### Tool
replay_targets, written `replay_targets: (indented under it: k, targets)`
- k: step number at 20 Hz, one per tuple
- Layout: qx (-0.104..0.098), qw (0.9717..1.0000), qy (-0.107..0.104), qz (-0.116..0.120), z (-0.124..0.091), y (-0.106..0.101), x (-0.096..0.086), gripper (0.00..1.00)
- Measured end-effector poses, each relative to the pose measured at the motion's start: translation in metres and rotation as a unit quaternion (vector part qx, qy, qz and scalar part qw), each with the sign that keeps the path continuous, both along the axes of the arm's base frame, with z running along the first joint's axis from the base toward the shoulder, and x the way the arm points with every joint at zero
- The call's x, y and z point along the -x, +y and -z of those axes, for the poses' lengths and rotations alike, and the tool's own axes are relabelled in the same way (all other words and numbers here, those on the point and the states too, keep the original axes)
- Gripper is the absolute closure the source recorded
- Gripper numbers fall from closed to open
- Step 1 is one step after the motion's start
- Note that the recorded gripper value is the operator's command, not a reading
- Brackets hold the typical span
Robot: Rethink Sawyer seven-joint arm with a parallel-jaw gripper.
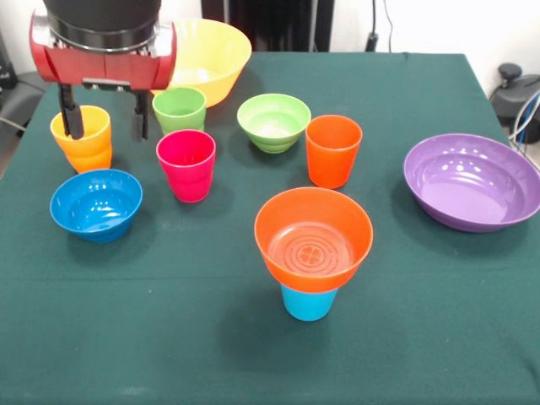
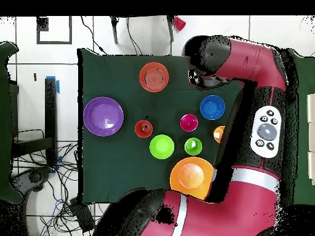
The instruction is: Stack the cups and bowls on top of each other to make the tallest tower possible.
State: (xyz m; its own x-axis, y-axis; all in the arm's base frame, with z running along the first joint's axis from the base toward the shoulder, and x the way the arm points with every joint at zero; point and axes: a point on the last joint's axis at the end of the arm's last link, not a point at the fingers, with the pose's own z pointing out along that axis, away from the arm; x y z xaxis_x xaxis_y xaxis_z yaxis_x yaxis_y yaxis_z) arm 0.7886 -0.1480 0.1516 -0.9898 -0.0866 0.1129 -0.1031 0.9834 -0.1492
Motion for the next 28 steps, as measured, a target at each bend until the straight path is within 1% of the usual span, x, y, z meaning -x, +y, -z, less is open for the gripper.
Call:
replay_targets:
  k: [7, 10, 14, 17, 19, 28]
  targets:
    - [0.004, 1.0000, -0.006, 0.001, -0.012, -0.002, -0.001, 0.00]
    - [0.004, 1.0000, -0.004, 0.002, -0.014, -0.002, 0.002, 0.00]
    - [0.000, 1.0000, 0.006, 0.002, -0.012, 0.002, 0.015, 0.00]
    - [-0.002, 1.0000, 0.006, 0.001, -0.006, 0.004, 0.024, 0.00]
    - [-0.002, 1.0000, 0.001, -0.002, 0.001, 0.006, 0.029, 0.00]
    - [0.001, 0.9996, -0.026, -0.013, 0.027, 0.012, 0.037, 0.00]
